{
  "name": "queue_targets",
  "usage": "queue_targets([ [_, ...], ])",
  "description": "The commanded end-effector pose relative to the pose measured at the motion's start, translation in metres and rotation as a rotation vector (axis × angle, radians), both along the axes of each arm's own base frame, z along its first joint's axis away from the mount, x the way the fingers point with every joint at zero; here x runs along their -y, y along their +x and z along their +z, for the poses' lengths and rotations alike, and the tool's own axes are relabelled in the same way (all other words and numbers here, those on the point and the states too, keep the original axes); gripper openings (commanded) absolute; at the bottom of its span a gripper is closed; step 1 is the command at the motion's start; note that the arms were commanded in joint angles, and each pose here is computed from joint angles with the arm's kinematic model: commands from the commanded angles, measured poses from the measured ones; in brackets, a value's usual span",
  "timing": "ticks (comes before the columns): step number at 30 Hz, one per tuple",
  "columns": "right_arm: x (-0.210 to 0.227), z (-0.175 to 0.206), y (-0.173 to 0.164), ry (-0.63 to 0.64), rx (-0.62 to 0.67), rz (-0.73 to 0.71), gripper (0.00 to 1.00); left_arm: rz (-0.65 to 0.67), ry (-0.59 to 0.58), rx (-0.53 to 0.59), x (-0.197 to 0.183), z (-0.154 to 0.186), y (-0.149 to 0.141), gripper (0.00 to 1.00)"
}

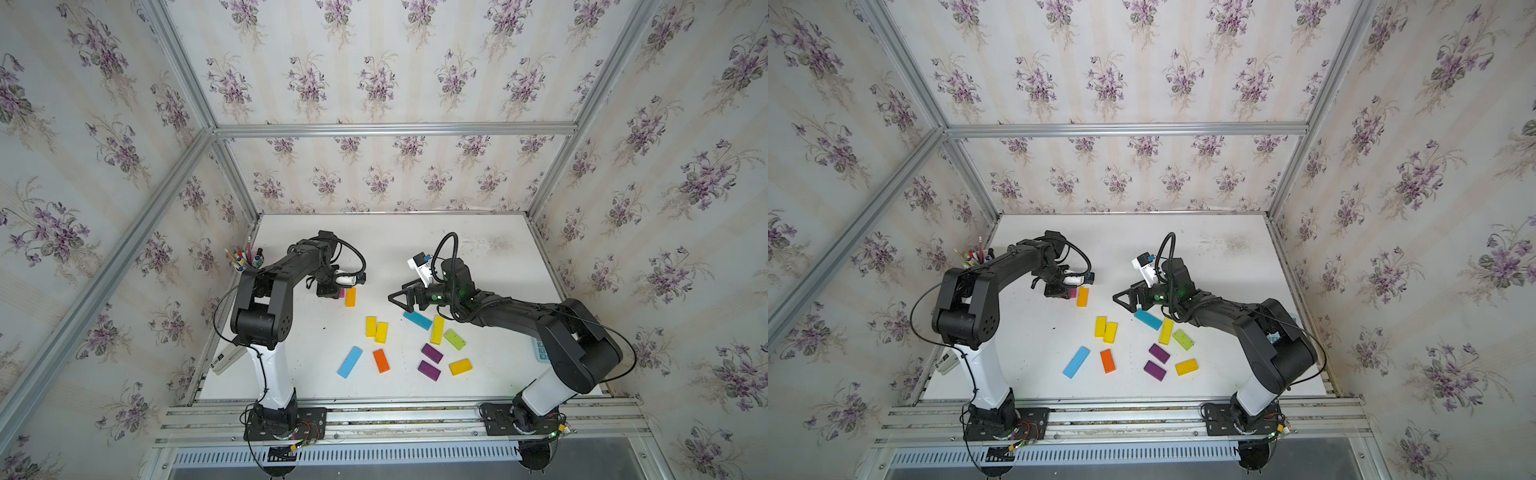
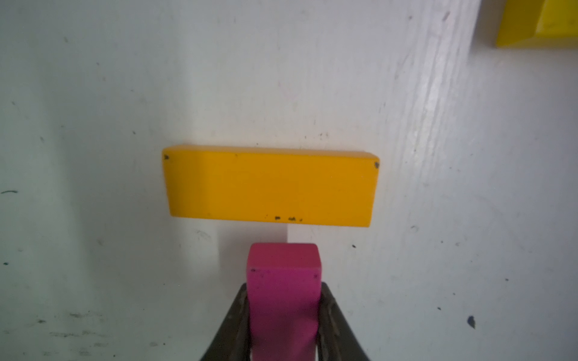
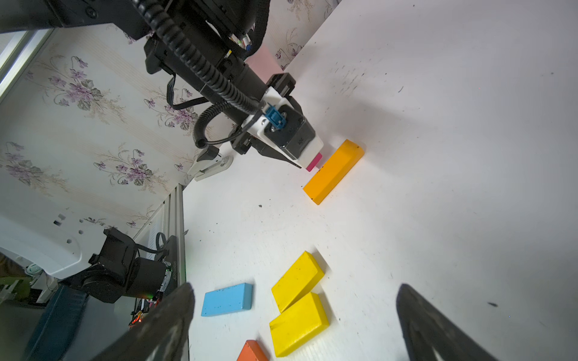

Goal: Assemble the letter t with building blocks
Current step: Assemble the building block at the center of the board.

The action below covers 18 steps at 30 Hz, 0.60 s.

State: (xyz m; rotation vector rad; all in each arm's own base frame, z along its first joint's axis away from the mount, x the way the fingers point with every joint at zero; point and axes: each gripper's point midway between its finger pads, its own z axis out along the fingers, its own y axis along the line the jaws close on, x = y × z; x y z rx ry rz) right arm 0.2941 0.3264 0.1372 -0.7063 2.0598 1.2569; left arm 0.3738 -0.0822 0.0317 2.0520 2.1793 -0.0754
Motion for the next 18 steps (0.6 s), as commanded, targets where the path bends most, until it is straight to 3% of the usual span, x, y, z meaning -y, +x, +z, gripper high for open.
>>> queue_targets([
  [1,-0.0023,0.0009,-0.0007,0.004,0.015,0.02,1.0,-0.009,-0.007,-0.027,0.0024,-0.001,-0.004,0.05],
  [18,-0.0038,-0.0033,-0.0005,-0.007,0.005,0.03,1.0,-0.01,0.011,-0.048,0.0058,-0.0104,0.0016,0.05],
])
